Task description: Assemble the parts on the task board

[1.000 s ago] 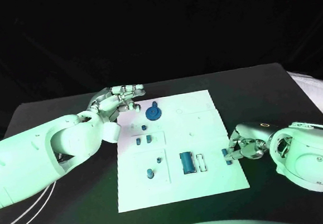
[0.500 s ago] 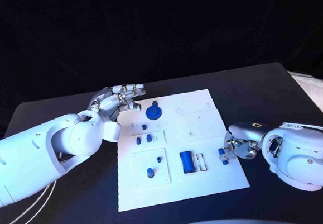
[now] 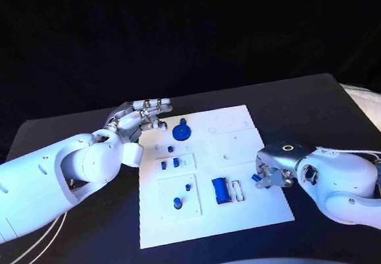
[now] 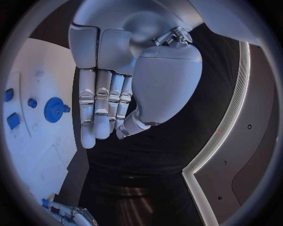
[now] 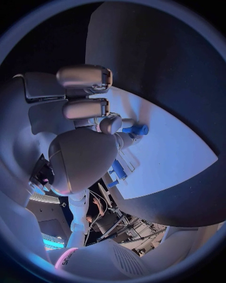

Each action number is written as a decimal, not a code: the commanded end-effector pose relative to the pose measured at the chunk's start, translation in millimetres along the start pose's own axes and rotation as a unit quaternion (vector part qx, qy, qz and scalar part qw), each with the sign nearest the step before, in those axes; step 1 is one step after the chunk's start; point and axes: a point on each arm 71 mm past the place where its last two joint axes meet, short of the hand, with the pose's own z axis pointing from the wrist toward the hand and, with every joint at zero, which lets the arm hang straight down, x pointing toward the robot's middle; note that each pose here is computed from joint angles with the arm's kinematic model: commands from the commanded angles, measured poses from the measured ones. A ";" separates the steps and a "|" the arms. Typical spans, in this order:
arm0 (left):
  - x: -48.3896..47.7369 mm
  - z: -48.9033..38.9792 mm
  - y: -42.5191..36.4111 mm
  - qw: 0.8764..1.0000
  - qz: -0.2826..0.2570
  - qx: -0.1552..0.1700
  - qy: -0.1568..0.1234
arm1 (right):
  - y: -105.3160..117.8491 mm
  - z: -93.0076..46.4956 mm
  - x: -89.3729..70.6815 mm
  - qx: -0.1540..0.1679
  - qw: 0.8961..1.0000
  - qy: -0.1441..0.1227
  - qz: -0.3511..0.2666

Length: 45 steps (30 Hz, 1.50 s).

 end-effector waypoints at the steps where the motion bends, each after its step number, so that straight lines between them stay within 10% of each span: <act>1: 2.8 0.5 -0.3 1.000 0.000 0.002 0.012 | -4.8 -0.2 24.4 0.013 0.996 0.072 -0.054; 13: 3.0 0.5 0.7 1.000 0.002 0.001 0.012 | -7.8 -2.4 23.6 0.027 0.994 0.060 0.081; 28: 3.5 0.1 1.5 1.000 0.003 0.001 0.013 | -8.1 -13.1 8.3 0.046 0.950 0.033 0.308; 45: 4.1 -0.4 1.5 1.000 0.003 0.000 0.014 | 8.9 -7.9 9.7 0.033 0.939 0.077 0.332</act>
